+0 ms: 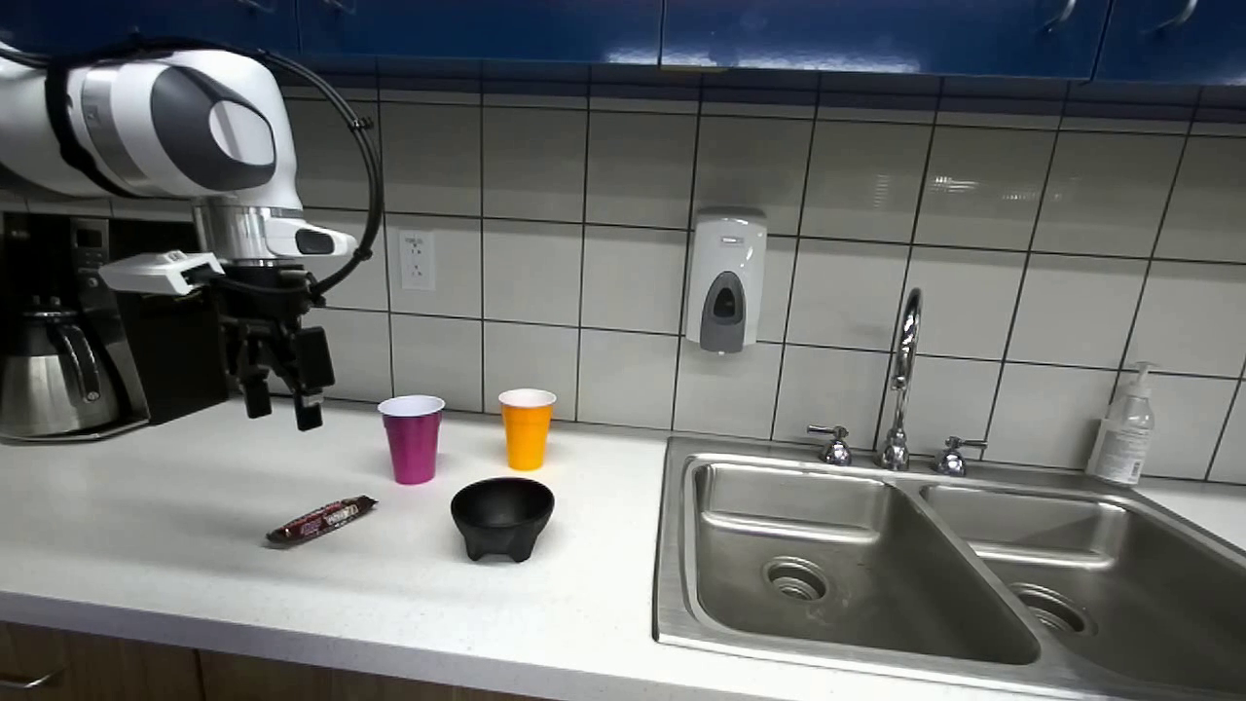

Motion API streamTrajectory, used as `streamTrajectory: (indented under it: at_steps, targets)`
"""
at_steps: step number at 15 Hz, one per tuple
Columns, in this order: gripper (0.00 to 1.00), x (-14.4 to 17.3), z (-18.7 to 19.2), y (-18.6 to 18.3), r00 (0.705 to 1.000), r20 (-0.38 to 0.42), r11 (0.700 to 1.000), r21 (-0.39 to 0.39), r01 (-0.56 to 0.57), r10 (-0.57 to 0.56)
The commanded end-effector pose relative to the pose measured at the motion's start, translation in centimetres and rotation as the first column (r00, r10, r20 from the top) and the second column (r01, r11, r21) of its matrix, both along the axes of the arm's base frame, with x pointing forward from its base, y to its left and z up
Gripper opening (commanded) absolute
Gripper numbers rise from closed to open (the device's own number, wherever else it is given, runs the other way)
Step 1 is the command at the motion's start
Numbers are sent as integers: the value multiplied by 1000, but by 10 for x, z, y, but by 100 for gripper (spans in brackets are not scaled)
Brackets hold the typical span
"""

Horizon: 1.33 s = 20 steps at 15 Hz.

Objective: Put the candy bar into the black bowl

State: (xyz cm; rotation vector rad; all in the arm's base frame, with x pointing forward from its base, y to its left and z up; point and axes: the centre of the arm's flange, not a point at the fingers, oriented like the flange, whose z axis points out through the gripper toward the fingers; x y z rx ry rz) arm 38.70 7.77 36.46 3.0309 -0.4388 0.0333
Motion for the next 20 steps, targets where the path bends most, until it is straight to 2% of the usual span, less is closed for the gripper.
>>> streamTrajectory:
  at_steps: [1, 10, 20]
  targets:
    - [100, 0, -15, 15, 997, 18, 997, 1, 80, -80]
    - [100, 12, -52, 16, 981, 12, 981, 14, 195, -195]
    - [100, 39, -84, 13, 977, -19, 977, 24, 212, -211]
